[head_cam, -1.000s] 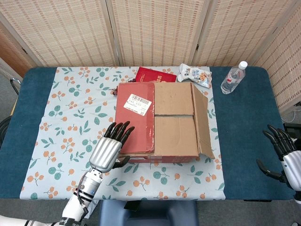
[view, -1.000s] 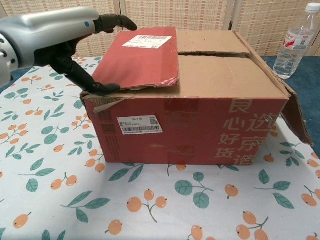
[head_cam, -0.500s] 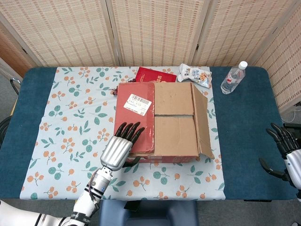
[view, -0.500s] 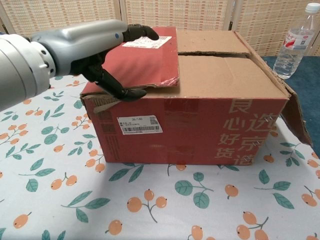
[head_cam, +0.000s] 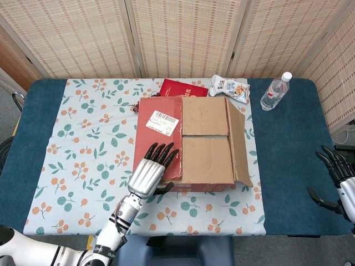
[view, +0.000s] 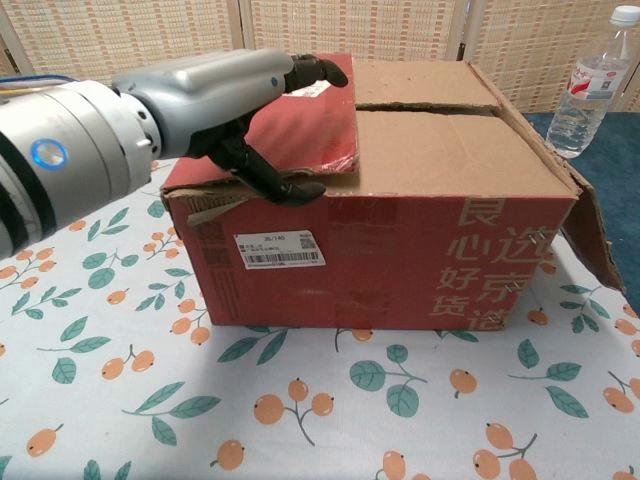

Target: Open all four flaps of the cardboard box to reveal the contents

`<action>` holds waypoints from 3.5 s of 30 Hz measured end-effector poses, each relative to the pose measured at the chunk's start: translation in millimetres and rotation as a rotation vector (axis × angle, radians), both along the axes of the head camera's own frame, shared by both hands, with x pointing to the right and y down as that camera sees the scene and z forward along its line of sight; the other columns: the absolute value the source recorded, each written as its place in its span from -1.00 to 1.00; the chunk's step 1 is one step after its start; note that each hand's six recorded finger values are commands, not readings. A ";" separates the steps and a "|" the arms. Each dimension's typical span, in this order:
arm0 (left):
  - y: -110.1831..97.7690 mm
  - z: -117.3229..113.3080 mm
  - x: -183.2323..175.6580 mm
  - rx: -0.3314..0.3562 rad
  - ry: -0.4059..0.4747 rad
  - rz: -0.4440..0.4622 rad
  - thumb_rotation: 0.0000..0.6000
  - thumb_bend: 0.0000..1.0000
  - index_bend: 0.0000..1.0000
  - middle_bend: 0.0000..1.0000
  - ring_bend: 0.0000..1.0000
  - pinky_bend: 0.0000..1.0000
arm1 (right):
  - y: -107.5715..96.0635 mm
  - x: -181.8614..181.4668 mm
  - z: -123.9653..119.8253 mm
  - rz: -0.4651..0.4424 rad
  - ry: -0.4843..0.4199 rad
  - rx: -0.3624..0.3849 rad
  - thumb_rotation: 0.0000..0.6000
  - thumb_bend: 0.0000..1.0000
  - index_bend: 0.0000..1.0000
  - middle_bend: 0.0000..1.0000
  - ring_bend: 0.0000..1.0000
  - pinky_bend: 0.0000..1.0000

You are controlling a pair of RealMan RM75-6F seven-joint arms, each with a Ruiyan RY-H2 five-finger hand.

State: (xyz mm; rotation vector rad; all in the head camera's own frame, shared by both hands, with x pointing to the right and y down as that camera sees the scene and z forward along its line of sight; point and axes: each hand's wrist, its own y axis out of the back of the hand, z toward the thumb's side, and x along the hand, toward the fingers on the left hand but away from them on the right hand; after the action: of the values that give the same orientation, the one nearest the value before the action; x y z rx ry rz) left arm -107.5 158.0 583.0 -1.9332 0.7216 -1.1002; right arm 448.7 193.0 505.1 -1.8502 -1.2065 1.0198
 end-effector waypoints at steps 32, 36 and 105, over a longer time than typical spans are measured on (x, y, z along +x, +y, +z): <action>-12.6 -33.7 -48.6 0.312 -0.074 -0.096 0.65 -0.30 -1.00 -1.00 -0.99 -0.87 | 7.5 5.3 -3.5 0.036 0.028 0.001 1.00 -0.16 -1.00 -1.00 -1.00 -1.00; -14.9 -45.0 -69.3 0.361 -0.103 -0.135 0.65 -0.30 -1.00 -1.00 -1.00 -0.88 | 7.9 4.3 -1.2 0.035 0.040 -0.004 1.00 -0.16 -1.00 -1.00 -1.00 -1.00; -3.5 -36.5 -313.1 0.239 -0.127 -0.451 0.65 -0.30 -1.00 -1.00 -1.00 -0.97 | -174.2 -258.7 135.3 -0.371 0.356 -0.201 1.00 -0.16 -1.00 -1.00 -1.00 -1.00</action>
State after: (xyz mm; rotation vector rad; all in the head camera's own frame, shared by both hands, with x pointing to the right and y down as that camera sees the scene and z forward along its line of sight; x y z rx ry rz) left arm -420.6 154.5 546.6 -1.5212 1.1962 -1.3212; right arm 190.0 18.8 640.4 -1.8494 -0.5448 1.2198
